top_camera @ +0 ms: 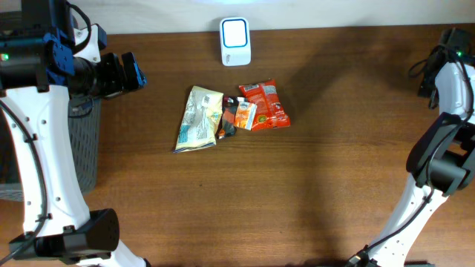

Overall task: Scan the item barcode
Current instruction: 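Carry the mouthwash to the right table edge and release it, then reach the right gripper to the orange-white packet and grasp it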

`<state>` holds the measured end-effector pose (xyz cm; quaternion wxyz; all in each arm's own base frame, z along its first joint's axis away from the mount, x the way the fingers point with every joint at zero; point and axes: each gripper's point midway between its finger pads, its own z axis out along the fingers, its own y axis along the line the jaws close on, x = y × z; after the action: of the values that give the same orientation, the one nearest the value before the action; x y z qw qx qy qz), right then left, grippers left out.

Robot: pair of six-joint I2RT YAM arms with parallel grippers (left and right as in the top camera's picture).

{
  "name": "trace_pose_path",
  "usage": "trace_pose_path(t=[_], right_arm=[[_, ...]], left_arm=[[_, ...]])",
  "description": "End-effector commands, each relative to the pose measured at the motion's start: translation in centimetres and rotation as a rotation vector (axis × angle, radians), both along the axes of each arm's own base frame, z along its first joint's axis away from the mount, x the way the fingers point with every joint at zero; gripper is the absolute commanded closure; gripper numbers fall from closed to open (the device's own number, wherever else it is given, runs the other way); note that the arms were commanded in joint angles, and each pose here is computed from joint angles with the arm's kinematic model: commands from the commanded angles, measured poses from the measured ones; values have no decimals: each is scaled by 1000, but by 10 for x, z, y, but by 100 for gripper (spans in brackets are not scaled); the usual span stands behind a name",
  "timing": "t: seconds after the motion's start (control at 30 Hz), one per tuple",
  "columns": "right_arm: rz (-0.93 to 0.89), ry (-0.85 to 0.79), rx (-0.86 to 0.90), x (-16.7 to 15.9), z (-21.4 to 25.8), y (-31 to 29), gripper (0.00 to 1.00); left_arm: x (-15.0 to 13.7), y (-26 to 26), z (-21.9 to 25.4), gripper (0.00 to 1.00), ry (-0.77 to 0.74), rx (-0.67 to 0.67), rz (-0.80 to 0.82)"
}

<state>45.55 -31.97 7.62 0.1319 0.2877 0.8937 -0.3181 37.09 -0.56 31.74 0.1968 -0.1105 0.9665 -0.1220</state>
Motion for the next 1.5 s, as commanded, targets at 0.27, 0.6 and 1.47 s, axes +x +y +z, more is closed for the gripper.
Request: trace_pose_path(t=[0.27,0.6,1.47], right_arm=[[194,-249,453,39,2,78,64],[28,-262,351,34,-67,26,90],[668,-321,872,39,115,352,21]], left_arm=[[-2,0,5,1,-13,-2,8],[-2,0,5,1,-13,-2,8],[-2,0,5,1,-13,-2,8]])
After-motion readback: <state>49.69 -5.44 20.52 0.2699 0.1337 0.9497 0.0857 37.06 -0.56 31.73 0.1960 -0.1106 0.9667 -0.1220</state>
